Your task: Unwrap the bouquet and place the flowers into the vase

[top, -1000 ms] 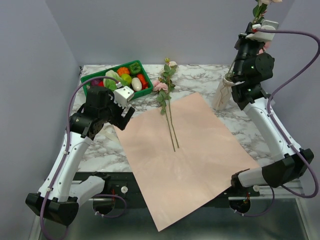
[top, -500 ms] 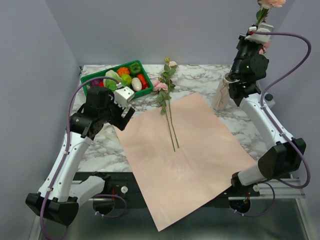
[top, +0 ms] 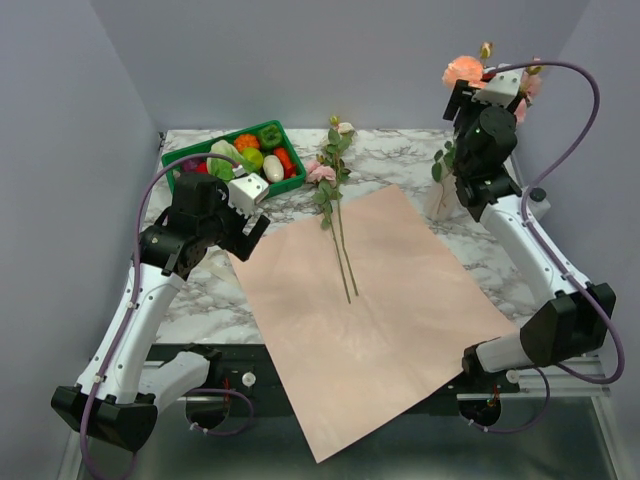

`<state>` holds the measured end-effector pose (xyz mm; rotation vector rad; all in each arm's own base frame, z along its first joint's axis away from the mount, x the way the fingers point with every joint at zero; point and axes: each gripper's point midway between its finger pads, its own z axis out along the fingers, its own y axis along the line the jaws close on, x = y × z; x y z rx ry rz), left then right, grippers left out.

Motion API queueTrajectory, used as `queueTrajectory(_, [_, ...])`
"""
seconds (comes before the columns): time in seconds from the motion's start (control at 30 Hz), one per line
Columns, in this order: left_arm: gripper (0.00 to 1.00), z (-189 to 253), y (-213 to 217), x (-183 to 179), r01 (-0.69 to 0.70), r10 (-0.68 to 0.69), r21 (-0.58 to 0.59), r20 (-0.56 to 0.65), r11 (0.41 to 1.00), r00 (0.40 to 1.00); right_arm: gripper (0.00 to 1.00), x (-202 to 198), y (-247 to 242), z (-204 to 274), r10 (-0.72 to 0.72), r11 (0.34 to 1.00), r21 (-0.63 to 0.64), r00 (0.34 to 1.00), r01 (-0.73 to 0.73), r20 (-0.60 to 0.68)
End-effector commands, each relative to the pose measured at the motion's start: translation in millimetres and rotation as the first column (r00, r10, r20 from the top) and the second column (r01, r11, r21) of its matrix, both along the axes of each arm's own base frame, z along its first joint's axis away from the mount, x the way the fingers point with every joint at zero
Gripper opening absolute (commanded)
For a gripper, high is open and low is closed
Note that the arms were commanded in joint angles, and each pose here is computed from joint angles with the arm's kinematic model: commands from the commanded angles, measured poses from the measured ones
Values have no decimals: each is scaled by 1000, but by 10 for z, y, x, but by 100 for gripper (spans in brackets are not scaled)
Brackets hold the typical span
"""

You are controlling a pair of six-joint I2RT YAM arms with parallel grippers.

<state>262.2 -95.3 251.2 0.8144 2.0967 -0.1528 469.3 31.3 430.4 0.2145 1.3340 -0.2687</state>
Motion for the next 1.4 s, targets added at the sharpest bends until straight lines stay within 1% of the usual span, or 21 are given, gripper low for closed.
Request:
queueTrajectory(0.0, [99,116,-19,-6,5,-4,-22,15,1000,1000,80,-329,59,109,63,994,89,998,-61,-19])
queueTrajectory(0.1, [99,141,-34,-8,7,-7,-32,17,999,1000,83,-507,168,182,113,989,99,994,-113,3])
queueTrajectory(0.23, [99,144,-40,-3,6,-6,-35,14,999,1000,84,-775,492,428,224,973,42,974,-225,44])
queueTrajectory(0.37, [99,161,-48,13,2,-1,-41,12,999,1000,84,-843,1193,400,406,914,2,914,-406,-16])
queueTrajectory(0.43, [99,168,-44,9,-5,6,-45,12,999,1000,84,-792,1486,123,488,872,22,865,-489,-120])
queueTrajectory(0.53, [99,167,-32,3,-12,13,-44,14,999,1000,83,-599,1834,-567,535,832,65,766,-551,-357])
queueTrajectory(0.57, [99,158,-29,0,-13,14,-42,11,999,1000,83,-555,1919,-763,545,827,118,732,-549,-409])
queueTrajectory(0.6, [99,147,-19,-8,-14,14,-37,7,999,1000,83,-459,2045,-1158,532,823,135,664,-552,-526])
queueTrajectory(0.63, [99,136,-14,-3,-15,15,-31,3,999,1000,82,-456,2158,-1350,554,801,167,604,-575,-573])
queueTrajectory(0.67, [99,143,0,8,-21,21,-25,7,999,1000,80,-418,2226,-1542,550,803,201,568,-561,-612])
queueTrajectory(0.7, [99,137,5,5,-20,20,-20,4,1000,1000,80,-395,2267,-1945,516,813,214,498,-542,-697])
queueTrajectory(0.8, [99,120,40,23,-36,36,-4,0,999,999,77,-298,2362,-2206,499,826,243,460,-508,-735])
queueTrajectory(0.83, [99,111,45,30,-41,41,0,-4,999,999,77,-243,2400,-2421,484,832,246,434,-497,-760])
queueTrajectory(0.87, [99,100,52,39,-43,43,4,-5,999,999,76,-184,2440,-2417,490,831,254,437,-494,-754])
queueTrajectory(0.93, [99,84,63,38,-48,48,10,-8,999,999,75,-117,2493,-2736,465,841,259,388,-475,-796])
queueTrajectory(0.97, [99,72,65,36,-47,47,12,-11,999,999,75,-49,2539,-2743,468,843,269,389,-465,-794])
queueTrajectory(1.07, [99,64,61,21,-42,43,10,-13,999,999,73,-32,2577,-3081,450,852,291,324,-436,-832])
queueTrajectory(1.17, [99,64,70,14,-43,43,13,-8,999,999,72,5,2639,-3272,450,851,305,295,-428,-843])
queueTrajectory(1.27, [99,62,83,20,-43,43,22,-2,999,999,69,81,2664,-3343,443,858,305,292,-414,-848])
queueTrajectory(1.3, [99,68,86,22,-43,43,23,1,999,999,68,77,2663,-3478,428,864,303,269,-402,-863])
queueTrajectory(1.37, [99,60,94,20,-43,43,28,2,999,999,67,127,2656,-3503,427,870,309,274,-383,-862])
